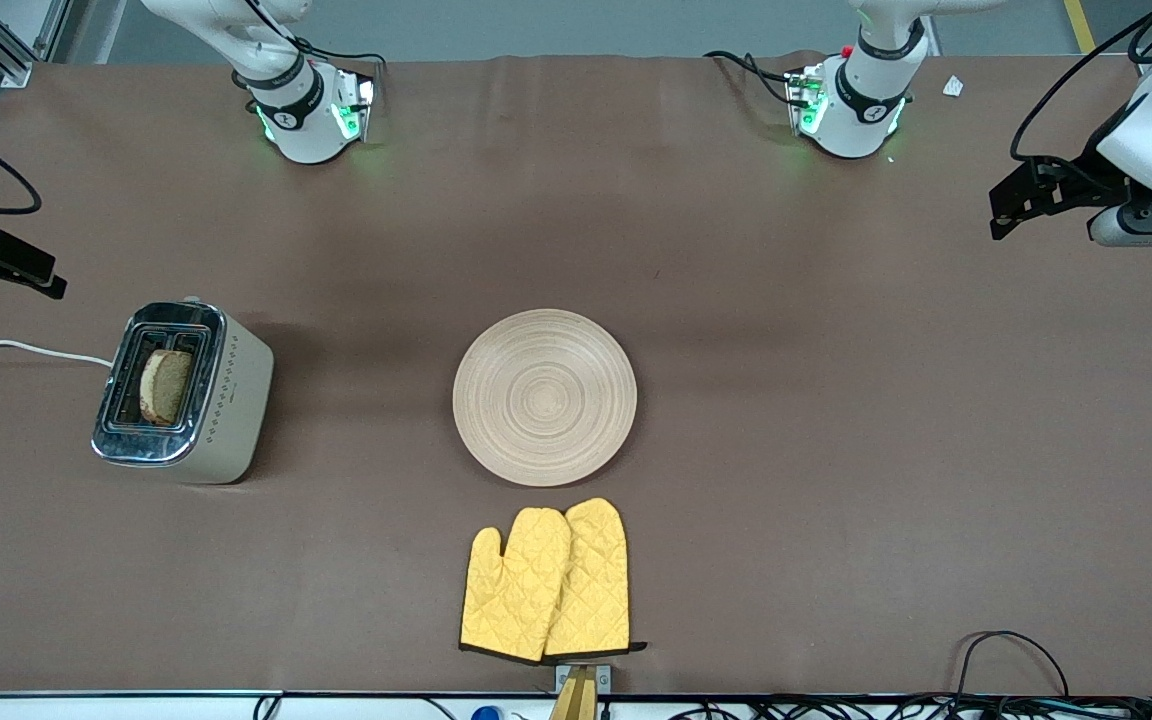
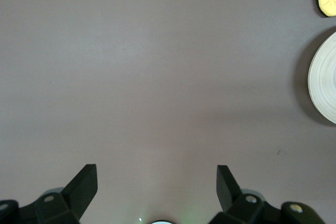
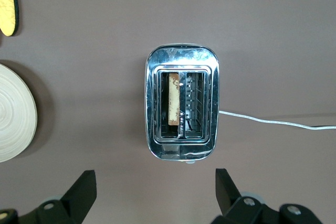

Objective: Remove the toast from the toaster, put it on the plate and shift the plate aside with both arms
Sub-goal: 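Reach the right gripper down to the bread slice in the toaster, then grasp the bread slice with the right gripper and lift it out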

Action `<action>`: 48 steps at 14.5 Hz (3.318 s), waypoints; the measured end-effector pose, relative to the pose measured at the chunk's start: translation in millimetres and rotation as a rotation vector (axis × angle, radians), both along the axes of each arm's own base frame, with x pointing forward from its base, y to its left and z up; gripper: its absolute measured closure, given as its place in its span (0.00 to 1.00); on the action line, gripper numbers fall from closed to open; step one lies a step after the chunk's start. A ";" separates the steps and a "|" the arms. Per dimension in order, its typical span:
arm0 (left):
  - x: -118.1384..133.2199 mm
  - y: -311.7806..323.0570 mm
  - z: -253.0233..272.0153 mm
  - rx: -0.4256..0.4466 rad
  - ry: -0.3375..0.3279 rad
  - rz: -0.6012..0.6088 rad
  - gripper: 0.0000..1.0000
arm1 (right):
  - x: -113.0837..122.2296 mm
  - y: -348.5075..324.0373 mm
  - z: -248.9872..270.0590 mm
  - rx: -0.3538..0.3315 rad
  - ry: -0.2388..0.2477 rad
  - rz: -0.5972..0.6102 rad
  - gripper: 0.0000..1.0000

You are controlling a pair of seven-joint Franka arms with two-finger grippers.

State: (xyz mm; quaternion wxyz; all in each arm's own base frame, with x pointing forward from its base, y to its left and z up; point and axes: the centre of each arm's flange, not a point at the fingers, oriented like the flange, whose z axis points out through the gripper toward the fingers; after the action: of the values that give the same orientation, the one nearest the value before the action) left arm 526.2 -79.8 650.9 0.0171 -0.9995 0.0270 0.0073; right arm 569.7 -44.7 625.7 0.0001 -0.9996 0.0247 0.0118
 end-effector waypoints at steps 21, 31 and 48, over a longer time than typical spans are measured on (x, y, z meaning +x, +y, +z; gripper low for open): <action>10.4 -0.1 13.3 -0.010 -0.033 0.000 0.00 | 50.9 -30.7 -190.5 0.004 0.102 -0.047 0.00; 11.9 2.2 14.4 -0.011 -0.035 0.004 0.00 | 52.2 -29.3 -236.7 0.009 0.166 -0.044 0.24; 11.8 2.7 15.8 -0.011 -0.037 0.005 0.00 | 61.7 2.3 -189.9 0.002 0.183 -0.090 0.94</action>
State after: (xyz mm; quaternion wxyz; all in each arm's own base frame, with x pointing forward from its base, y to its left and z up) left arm 538.0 -77.1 666.7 0.0118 -0.9996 0.0243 -0.0115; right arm 631.4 -42.3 435.9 -0.0008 -0.9923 0.0696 0.1029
